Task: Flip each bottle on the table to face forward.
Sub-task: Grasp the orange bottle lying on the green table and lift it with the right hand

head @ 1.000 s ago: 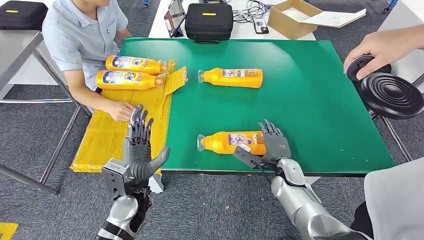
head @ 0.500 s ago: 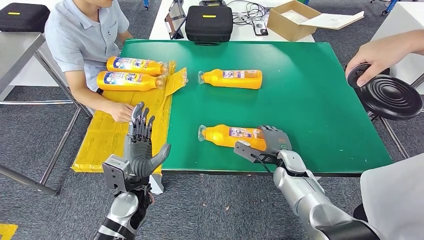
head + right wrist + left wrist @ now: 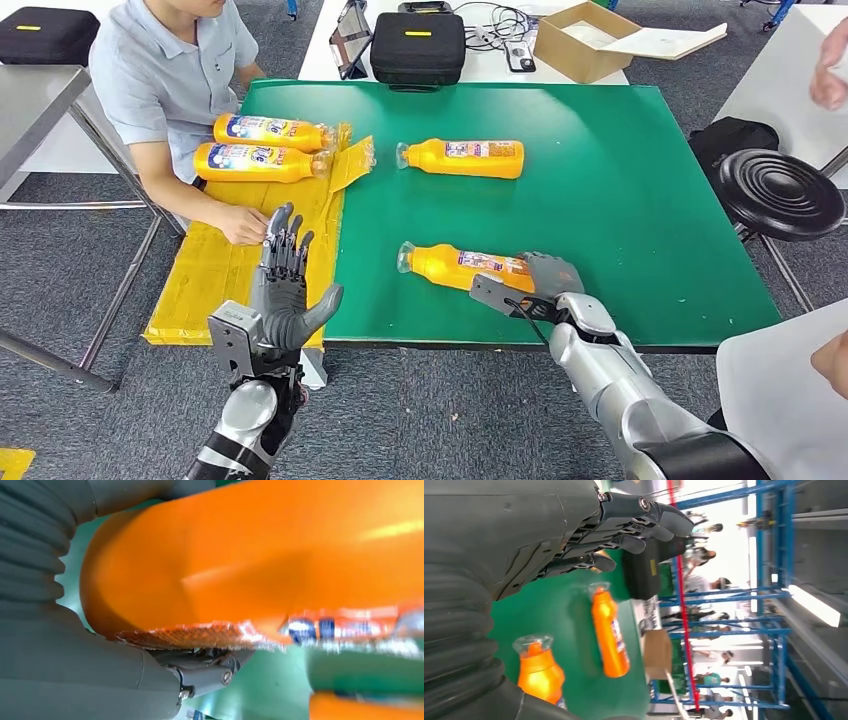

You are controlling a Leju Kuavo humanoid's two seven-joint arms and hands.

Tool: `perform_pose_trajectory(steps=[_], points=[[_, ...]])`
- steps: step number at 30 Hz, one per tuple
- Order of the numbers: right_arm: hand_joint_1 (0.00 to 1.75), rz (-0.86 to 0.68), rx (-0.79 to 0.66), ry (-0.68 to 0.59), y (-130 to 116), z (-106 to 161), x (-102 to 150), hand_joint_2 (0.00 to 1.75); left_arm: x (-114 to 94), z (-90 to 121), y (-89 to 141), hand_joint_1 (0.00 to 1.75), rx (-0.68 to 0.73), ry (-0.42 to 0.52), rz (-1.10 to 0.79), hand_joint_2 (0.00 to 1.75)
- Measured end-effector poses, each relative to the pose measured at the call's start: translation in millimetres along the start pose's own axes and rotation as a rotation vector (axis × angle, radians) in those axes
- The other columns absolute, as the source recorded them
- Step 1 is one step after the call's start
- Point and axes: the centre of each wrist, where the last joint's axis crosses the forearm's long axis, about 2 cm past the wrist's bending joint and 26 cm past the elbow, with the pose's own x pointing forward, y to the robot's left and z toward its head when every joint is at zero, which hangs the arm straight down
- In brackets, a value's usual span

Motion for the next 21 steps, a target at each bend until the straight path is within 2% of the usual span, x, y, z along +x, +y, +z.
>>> perform_pose_trajectory(steps=[2,5,9,13,16,21], points=[[1.75,-0.089,-0.110,-0.077,10,4,2,1.75,-4,0,4,0.00,0.078,0.092,0.036,1.75],[1.75,-0.247,-0.257,-0.190,34,11,19,1.75,-16,4,13,0.00,0.156,0.203,0.100,1.75],[1.75,-0.448,-0.399,-0.280,52,21,52,1.75,-29,17,17,0.00,0.134,0.295,0.181,1.75],[1.75,-0.577,-0.680,-0.381,49,36,82,1.75,-34,30,16,0.00,0.091,0.422,0.396,1.75],[1.75,-0.642,-0.776,-0.445,42,46,104,1.75,-34,39,13,0.00,0.033,0.425,0.480,1.75],[1.75,-0.683,-0.716,-0.548,48,56,130,1.75,-26,45,7,0.00,-0.054,0.353,0.422,1.75]])
